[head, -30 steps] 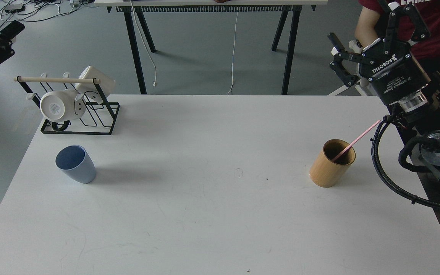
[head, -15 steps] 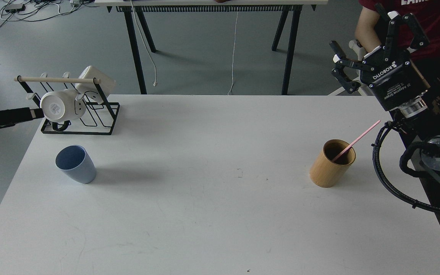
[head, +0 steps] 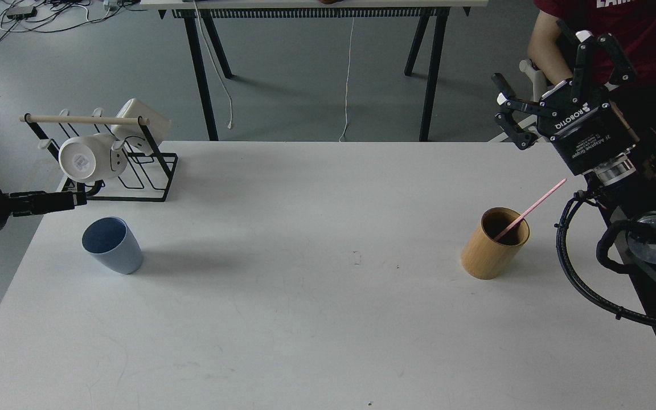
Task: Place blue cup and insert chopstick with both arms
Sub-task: 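Reach the left gripper down to the blue cup and grasp it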
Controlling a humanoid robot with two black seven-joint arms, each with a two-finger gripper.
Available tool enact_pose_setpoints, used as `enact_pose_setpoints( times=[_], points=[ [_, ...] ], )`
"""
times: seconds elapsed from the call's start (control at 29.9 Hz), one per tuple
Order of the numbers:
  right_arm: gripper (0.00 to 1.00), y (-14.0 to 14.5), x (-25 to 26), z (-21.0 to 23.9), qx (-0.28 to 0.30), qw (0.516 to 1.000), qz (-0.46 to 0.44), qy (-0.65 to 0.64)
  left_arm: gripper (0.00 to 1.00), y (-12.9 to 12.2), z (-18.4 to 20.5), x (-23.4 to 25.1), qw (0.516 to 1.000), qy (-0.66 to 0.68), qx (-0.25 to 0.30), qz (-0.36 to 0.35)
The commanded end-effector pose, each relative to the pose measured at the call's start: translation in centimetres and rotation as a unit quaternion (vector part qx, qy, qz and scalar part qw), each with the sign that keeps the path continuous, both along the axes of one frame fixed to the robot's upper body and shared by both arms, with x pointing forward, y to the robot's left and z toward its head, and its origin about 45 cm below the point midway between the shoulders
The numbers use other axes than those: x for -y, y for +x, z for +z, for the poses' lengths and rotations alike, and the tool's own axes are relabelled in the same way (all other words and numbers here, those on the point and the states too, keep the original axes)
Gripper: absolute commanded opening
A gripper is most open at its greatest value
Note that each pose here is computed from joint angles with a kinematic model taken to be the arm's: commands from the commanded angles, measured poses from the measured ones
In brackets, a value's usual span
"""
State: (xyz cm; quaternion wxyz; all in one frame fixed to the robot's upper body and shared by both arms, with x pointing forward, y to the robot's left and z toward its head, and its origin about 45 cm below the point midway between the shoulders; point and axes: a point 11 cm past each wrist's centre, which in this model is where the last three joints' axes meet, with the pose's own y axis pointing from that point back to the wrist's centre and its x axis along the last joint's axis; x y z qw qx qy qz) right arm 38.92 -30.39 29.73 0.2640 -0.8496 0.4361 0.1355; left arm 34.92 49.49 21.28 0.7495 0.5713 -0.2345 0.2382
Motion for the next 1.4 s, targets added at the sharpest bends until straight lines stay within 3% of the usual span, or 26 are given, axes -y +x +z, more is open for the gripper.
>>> enact_pose_setpoints(
  times=[0.0, 1.1, 1.17, 1.37],
  points=[
    [0.97, -0.1, 0.1, -0.2, -0.003, 1.0, -0.001, 0.0, 1.0, 0.2, -1.1, 0.4, 1.0, 0.001, -0.008, -0.001],
    [0.97, -0.1, 0.6, -0.8, -0.01, 1.0, -0.009, -0.003, 0.97, -1.3, -6.6, 0.3, 0.999, 0.016, -0.047, 0.013],
    [0.97, -0.1, 0.6, -0.8, -0.01, 1.0, -0.009, -0.003, 0.95, -1.3, -6.6, 0.4, 0.999, 0.014, -0.046, 0.013],
    [0.97, -0.1, 0.6, -0.9, -0.01, 1.0, -0.009, -0.004, 0.77, -0.8, -6.5, 0.7, 1.0, 0.019, -0.022, 0.006]
  ],
)
